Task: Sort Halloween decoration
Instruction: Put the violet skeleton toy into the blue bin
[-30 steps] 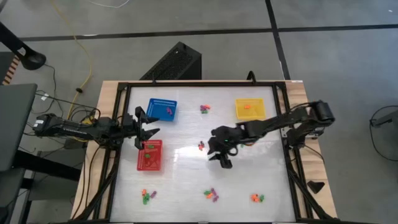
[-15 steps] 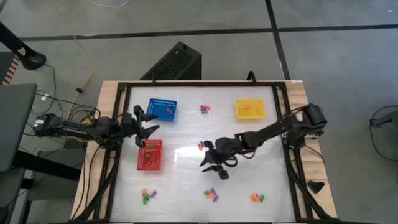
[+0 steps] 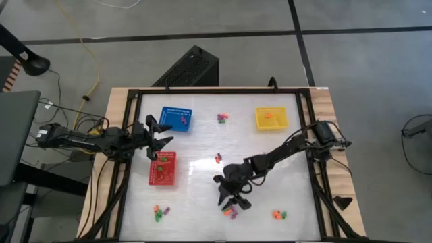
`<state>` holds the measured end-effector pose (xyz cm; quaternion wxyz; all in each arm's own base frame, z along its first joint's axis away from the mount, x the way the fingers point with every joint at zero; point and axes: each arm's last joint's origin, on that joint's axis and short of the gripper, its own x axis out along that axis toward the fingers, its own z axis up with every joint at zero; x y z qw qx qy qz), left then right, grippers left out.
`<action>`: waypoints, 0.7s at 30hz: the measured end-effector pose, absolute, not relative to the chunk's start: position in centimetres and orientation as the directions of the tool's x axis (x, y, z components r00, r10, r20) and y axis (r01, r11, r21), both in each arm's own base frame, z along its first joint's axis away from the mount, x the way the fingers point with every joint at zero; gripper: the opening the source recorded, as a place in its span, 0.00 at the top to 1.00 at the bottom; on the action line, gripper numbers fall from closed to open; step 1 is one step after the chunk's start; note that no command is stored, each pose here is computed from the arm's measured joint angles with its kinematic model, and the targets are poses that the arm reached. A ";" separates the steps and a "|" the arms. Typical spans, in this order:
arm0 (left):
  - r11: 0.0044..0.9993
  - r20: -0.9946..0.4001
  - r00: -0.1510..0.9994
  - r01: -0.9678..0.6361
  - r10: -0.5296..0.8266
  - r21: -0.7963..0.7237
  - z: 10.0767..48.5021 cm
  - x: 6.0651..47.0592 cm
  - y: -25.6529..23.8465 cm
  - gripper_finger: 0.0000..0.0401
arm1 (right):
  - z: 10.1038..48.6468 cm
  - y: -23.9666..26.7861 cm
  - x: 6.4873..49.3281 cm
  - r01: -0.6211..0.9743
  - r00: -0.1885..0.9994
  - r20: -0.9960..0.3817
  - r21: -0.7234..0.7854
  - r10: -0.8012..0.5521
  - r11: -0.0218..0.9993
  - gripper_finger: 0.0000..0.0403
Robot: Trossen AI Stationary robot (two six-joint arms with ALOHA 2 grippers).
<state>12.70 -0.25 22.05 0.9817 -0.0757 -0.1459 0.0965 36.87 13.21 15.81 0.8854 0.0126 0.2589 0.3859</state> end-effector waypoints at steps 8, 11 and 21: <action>0.949 0.155 0.981 -0.061 0.114 -0.311 20.8 13.0 -0.7 0.44 | 16.0 15.0 35.2 -0.596 0.624 -0.591 0.062 0.511 0.801 0.63; 0.940 0.140 0.987 -0.029 0.081 -0.339 20.7 13.0 -1.1 0.44 | 15.8 15.3 34.4 -0.525 0.588 -0.653 0.142 0.478 0.839 0.63; 0.938 0.112 0.992 -0.021 0.063 -0.345 20.3 13.2 -2.4 0.44 | 17.4 16.7 32.9 -0.254 0.596 -0.669 0.368 0.444 0.895 0.63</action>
